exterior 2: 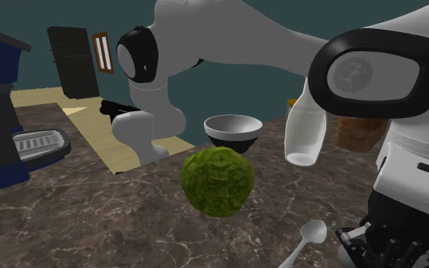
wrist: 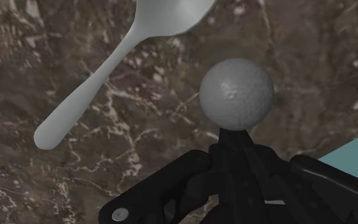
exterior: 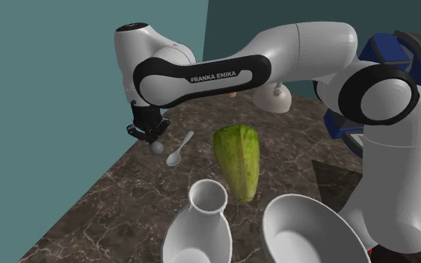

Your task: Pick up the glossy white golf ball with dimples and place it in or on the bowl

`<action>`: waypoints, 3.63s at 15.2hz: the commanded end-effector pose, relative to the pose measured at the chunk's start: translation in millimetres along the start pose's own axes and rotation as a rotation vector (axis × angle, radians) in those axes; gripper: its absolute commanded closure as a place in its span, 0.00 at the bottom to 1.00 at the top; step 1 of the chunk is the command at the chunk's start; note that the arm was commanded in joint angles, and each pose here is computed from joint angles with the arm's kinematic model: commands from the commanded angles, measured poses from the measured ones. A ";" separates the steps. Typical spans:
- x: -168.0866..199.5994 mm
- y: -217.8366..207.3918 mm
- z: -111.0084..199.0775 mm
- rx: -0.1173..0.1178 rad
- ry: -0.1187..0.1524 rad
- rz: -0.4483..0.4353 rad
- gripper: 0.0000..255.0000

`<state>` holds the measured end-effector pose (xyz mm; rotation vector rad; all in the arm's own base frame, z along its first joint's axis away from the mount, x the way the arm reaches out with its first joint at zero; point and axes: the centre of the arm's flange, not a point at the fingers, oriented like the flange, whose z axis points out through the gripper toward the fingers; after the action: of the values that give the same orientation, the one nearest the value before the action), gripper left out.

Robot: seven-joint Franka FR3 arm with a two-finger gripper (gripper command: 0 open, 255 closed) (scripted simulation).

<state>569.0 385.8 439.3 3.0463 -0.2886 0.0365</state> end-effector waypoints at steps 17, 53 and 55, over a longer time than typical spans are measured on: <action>-58.8 19.9 -2.7 0.085 0.119 -0.104 0.00; -55.6 27.8 -102.7 0.085 0.119 -0.104 1.00; -55.3 28.6 -113.2 0.085 0.119 -0.104 1.00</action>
<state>508.4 376.8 546.1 3.1221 -0.1223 0.2293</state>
